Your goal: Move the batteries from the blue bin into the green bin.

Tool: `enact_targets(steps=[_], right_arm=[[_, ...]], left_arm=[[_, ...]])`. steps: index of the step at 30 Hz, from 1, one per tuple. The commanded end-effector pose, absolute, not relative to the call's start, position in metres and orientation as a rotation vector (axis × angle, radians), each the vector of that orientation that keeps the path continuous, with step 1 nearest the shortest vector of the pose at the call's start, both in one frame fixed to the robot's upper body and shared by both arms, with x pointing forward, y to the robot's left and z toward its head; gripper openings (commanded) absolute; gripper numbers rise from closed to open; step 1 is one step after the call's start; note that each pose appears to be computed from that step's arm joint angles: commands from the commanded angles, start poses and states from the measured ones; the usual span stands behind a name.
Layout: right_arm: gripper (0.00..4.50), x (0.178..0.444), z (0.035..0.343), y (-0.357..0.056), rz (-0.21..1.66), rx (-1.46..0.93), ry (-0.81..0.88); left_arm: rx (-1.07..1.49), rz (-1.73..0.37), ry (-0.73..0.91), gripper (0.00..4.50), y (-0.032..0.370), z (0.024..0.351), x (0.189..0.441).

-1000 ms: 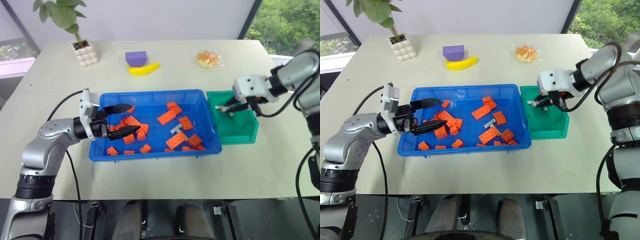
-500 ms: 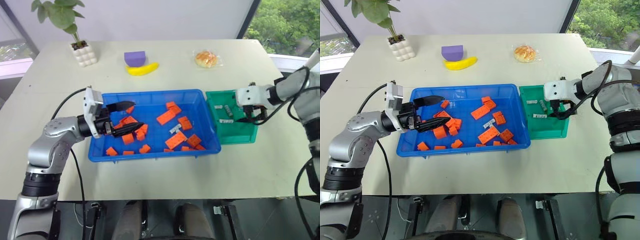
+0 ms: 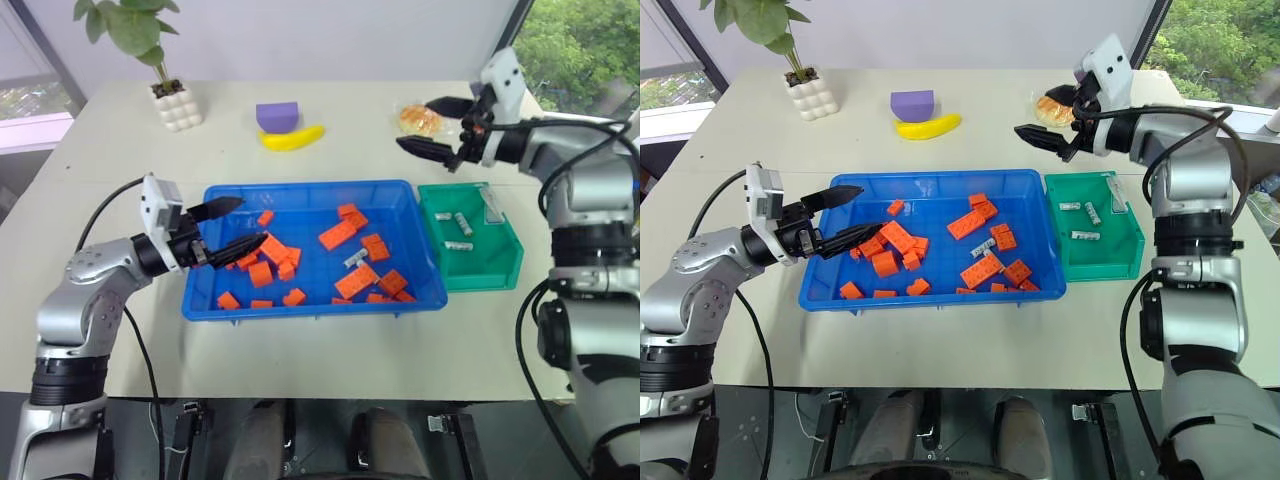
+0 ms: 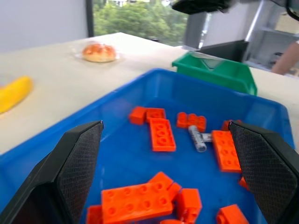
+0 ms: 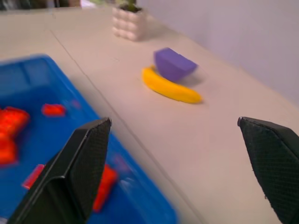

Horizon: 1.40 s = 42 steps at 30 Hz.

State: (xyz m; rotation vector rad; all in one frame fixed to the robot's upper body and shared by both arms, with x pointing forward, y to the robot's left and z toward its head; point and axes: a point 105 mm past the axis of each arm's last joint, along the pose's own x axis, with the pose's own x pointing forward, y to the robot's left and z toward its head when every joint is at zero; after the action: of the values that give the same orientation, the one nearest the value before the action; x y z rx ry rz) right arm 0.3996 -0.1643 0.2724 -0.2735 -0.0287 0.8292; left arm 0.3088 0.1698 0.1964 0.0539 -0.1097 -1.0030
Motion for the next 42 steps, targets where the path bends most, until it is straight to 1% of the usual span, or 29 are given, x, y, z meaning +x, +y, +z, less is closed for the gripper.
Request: enact_targets(steps=[1,5,8,13,17,20,24,29,32,38,42], right_arm=[[4.46,0.386,0.283,-0.156,0.862,-0.214,-0.068],[4.46,0.374,0.272,-0.151,0.902,-0.147,-0.030],[4.46,0.359,0.265,-0.146,0.966,-0.091,0.002],[4.46,0.335,0.254,-0.141,1.060,-0.089,0.079],[4.46,0.318,0.239,-0.134,1.128,-0.132,0.139],[4.46,0.314,0.233,-0.129,1.148,-0.162,0.152],[4.46,0.309,0.221,-0.121,1.194,-0.269,0.178],[4.46,0.312,0.202,-0.114,1.236,-0.459,0.202],[4.46,0.321,0.191,-0.104,1.261,-0.528,0.209],[4.46,0.342,0.173,-0.091,1.268,-0.590,0.237],[4.46,0.354,0.163,-0.089,1.252,-0.649,0.263]], left_arm=[[0.068,-0.977,-0.170,4.50,0.176,0.212,0.303],[0.066,-0.981,-0.152,4.50,0.179,0.212,0.294],[0.070,-0.998,-0.120,4.50,0.181,0.210,0.286],[0.072,-1.018,-0.070,4.50,0.183,0.203,0.278],[0.068,-1.026,-0.050,4.50,0.184,0.197,0.277],[0.070,-1.034,-0.042,4.50,0.182,0.195,0.276],[0.094,-1.066,-0.018,4.50,0.179,0.192,0.273],[0.155,-1.109,0.034,4.50,0.178,0.186,0.268],[0.195,-1.131,0.056,4.50,0.179,0.184,0.266],[0.203,-1.129,0.044,4.50,0.177,0.186,0.266],[0.189,-1.120,0.039,4.50,0.175,0.184,0.264]])
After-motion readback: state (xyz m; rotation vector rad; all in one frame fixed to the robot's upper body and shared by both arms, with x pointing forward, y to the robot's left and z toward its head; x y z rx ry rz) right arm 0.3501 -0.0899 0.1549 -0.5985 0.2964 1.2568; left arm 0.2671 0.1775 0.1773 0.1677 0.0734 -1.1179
